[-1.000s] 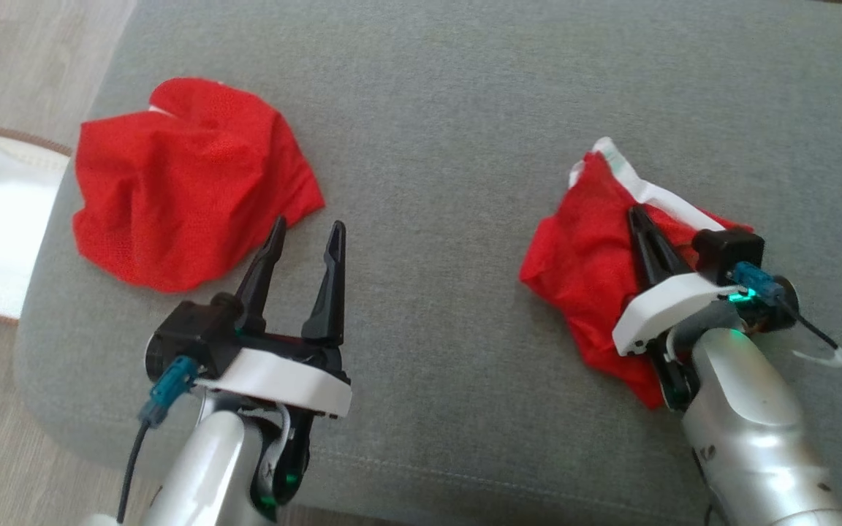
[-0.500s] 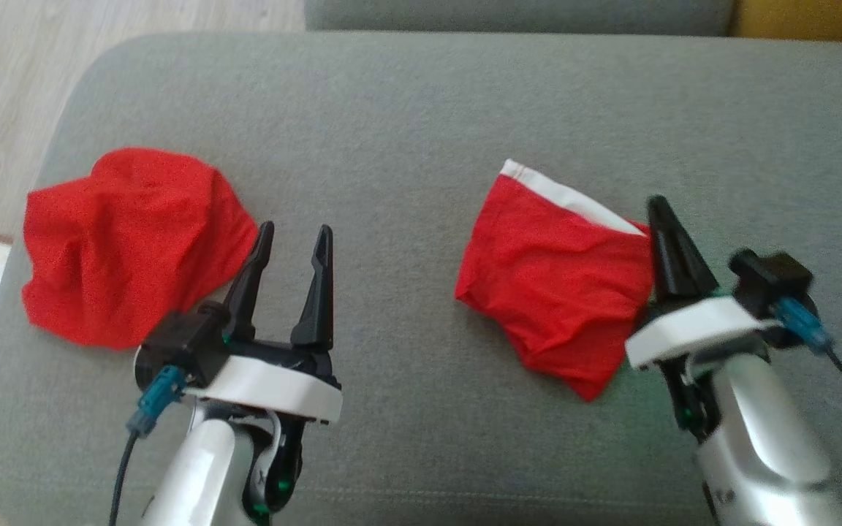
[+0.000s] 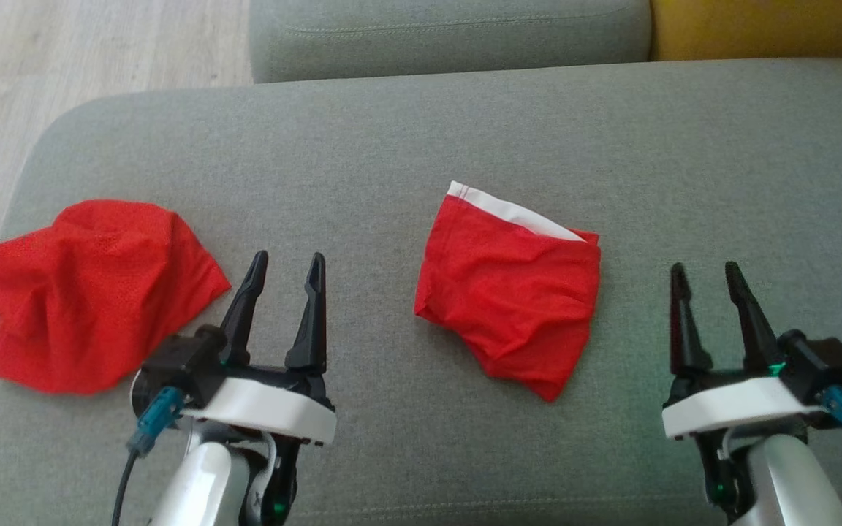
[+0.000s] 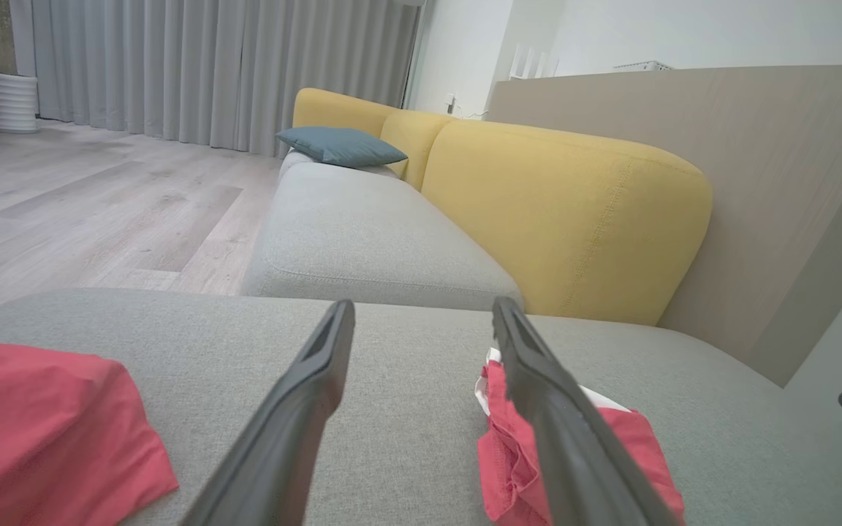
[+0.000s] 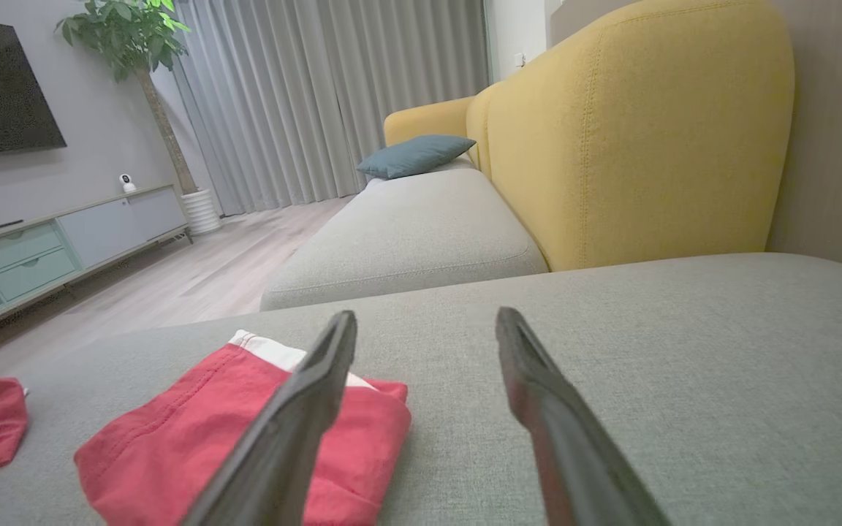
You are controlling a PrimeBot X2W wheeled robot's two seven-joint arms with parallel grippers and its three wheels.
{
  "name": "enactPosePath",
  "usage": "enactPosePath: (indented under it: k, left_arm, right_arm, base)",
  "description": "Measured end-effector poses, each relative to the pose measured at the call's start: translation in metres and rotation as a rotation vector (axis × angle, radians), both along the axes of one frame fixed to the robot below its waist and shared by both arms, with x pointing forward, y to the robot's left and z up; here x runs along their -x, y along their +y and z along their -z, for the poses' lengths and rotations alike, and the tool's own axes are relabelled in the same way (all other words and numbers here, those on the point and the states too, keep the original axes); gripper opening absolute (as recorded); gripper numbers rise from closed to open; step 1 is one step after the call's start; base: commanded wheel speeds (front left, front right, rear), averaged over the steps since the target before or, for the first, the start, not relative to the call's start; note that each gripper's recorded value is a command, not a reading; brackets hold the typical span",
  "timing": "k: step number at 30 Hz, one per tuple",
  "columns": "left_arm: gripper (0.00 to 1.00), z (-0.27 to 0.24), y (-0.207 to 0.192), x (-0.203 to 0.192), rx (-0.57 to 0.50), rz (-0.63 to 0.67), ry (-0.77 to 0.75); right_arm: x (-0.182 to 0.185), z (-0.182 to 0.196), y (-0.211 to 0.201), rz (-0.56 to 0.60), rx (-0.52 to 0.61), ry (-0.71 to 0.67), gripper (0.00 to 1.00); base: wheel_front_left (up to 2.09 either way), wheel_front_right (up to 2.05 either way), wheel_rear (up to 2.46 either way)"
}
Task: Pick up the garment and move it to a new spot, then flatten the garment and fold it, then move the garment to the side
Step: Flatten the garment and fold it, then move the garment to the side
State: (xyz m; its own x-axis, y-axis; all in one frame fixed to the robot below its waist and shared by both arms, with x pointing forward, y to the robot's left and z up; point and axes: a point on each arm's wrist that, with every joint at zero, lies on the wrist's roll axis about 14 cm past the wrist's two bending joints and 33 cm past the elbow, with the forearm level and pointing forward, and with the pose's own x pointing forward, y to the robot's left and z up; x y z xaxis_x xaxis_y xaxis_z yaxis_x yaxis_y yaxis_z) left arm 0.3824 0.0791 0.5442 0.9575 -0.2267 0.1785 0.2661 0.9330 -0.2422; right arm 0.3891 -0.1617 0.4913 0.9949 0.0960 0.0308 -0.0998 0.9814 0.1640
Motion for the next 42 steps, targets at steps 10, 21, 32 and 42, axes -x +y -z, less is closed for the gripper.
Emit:
enactPosePath:
  k: [10,21,32,42]
  left_arm:
    - [1.00,0.007,0.000,0.005,-0.002,0.003,0.019]
    - [1.00,0.018,0.004,0.002,-0.003,-0.009,0.053]
    - [1.00,0.031,0.013,-0.003,-0.010,-0.035,0.091]
    - [1.00,0.040,0.028,-0.012,-0.019,-0.079,0.113]
  right_arm:
    - [0.011,0.003,-0.003,0.009,-0.002,0.008,1.00]
    - [0.007,0.031,0.018,-0.046,-0.083,0.145,1.00]
    - [-0.007,0.082,0.055,-0.142,-0.171,0.388,1.00]
    - [-0.023,0.121,0.077,-0.201,-0.134,0.525,1.00]
  base:
    - [0.00,0.00,0.00]
    - [0.00,0.00,0.00]
    - [0.00,0.00,0.00]
    - [0.00,0.00,0.00]
